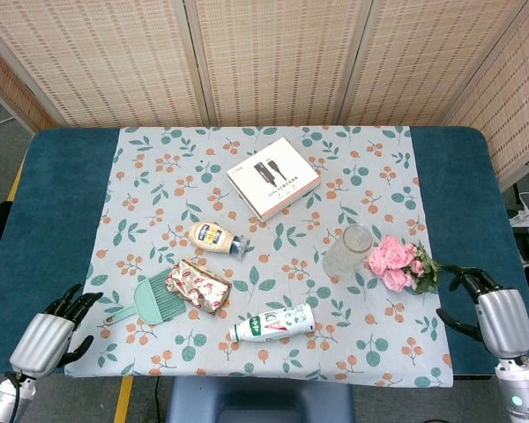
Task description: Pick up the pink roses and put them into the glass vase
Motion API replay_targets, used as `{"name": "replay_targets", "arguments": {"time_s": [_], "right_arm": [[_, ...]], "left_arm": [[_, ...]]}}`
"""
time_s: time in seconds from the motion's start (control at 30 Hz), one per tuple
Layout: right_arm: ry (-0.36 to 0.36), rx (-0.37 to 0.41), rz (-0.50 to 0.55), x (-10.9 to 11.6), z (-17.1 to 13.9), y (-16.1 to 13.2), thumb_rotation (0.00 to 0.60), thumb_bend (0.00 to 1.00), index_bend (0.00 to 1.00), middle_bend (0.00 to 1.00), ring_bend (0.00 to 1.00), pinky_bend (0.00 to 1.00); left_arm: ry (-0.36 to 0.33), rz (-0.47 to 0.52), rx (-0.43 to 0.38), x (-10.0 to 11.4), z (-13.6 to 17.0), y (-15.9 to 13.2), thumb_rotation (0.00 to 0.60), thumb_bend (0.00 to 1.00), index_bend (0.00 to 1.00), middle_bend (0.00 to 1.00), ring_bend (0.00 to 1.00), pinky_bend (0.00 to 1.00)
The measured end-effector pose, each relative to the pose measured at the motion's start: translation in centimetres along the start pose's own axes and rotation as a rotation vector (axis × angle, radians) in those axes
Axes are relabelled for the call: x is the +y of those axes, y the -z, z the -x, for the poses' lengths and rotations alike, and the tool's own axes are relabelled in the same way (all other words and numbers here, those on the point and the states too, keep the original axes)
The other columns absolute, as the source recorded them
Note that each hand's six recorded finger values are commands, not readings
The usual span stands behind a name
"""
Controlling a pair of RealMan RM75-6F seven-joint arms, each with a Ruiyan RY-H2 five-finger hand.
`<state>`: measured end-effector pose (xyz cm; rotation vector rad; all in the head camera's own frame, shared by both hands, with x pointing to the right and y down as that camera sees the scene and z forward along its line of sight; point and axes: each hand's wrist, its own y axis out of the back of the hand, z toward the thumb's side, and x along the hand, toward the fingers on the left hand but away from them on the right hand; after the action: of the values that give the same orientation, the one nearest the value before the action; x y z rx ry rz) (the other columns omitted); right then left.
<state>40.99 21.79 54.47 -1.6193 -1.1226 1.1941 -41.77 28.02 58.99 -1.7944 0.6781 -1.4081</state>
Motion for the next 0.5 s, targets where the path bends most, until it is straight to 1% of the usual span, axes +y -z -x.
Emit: {"name": "replay_targets", "arguments": {"time_s": [0.07, 0.1, 0.17, 0.2, 0.23, 0.27, 0.3, 0.37, 0.43, 0.5], "right_arm": [[-0.001, -0.002, 0.000, 0.0, 0.0, 0.0, 0.600, 0.03, 0.19, 0.52, 0.40, 0.79], [-0.003, -0.003, 0.001, 0.0, 0.0, 0.1, 0.600, 0.03, 0.18, 0.53, 0.44, 0.81], [-0.009, -0.007, -0.002, -0.1, 0.1, 0.2, 0.600, 0.03, 0.17, 0.58, 0.55, 0.91], [-0.014, -0.011, -0.007, -0.1, 0.1, 0.3, 0.600, 0.03, 0.17, 0.63, 0.63, 0.97], [-0.020, -0.016, -0.012, -0.2, 0.1, 0.4, 0.600, 0.03, 0.17, 0.67, 0.70, 1.00], [-0.029, -0.021, -0.018, -0.3, 0.1, 0.5, 0.600, 0.03, 0.16, 0.71, 0.74, 1.00], [-0.044, -0.028, -0.030, -0.4, 0.1, 0.6, 0.600, 0.03, 0.15, 0.73, 0.76, 1.00], [-0.076, -0.042, -0.054, -0.7, 0.2, 0.9, 0.600, 0.02, 0.09, 0.76, 0.80, 1.00], [-0.121, -0.064, -0.089, -1.2, 0.3, 1.2, 0.600, 0.01, 0.03, 0.78, 0.81, 1.00], [-0.171, -0.093, -0.116, -1.8, 0.6, 1.7, 0.600, 0.00, 0.00, 0.79, 0.83, 1.00]], "left_arm": [[0.000, 0.000, -0.001, 0.0, 0.0, 0.0, 0.600, 0.35, 0.11, 0.19, 0.06, 0.28], [0.001, 0.000, -0.001, 0.0, 0.0, 0.0, 0.600, 0.35, 0.11, 0.19, 0.06, 0.28], [0.001, 0.002, -0.001, 0.0, 0.0, 0.0, 0.600, 0.35, 0.11, 0.19, 0.06, 0.28], [0.001, 0.004, 0.000, 0.0, 0.0, 0.0, 0.600, 0.35, 0.11, 0.19, 0.06, 0.28], [0.002, 0.007, 0.000, -0.1, 0.0, 0.0, 0.600, 0.35, 0.11, 0.19, 0.06, 0.28], [0.004, 0.011, -0.001, -0.1, -0.1, 0.0, 0.600, 0.35, 0.11, 0.19, 0.06, 0.28], [0.006, 0.011, 0.000, -0.1, -0.1, 0.0, 0.600, 0.35, 0.11, 0.19, 0.06, 0.28], [0.011, 0.010, 0.005, -0.2, -0.2, 0.2, 0.600, 0.35, 0.11, 0.19, 0.06, 0.28], [0.014, 0.015, 0.006, -0.3, -0.2, 0.3, 0.600, 0.35, 0.11, 0.19, 0.06, 0.28], [0.011, 0.015, 0.005, -0.2, -0.1, 0.3, 0.600, 0.35, 0.11, 0.19, 0.07, 0.28]]}}
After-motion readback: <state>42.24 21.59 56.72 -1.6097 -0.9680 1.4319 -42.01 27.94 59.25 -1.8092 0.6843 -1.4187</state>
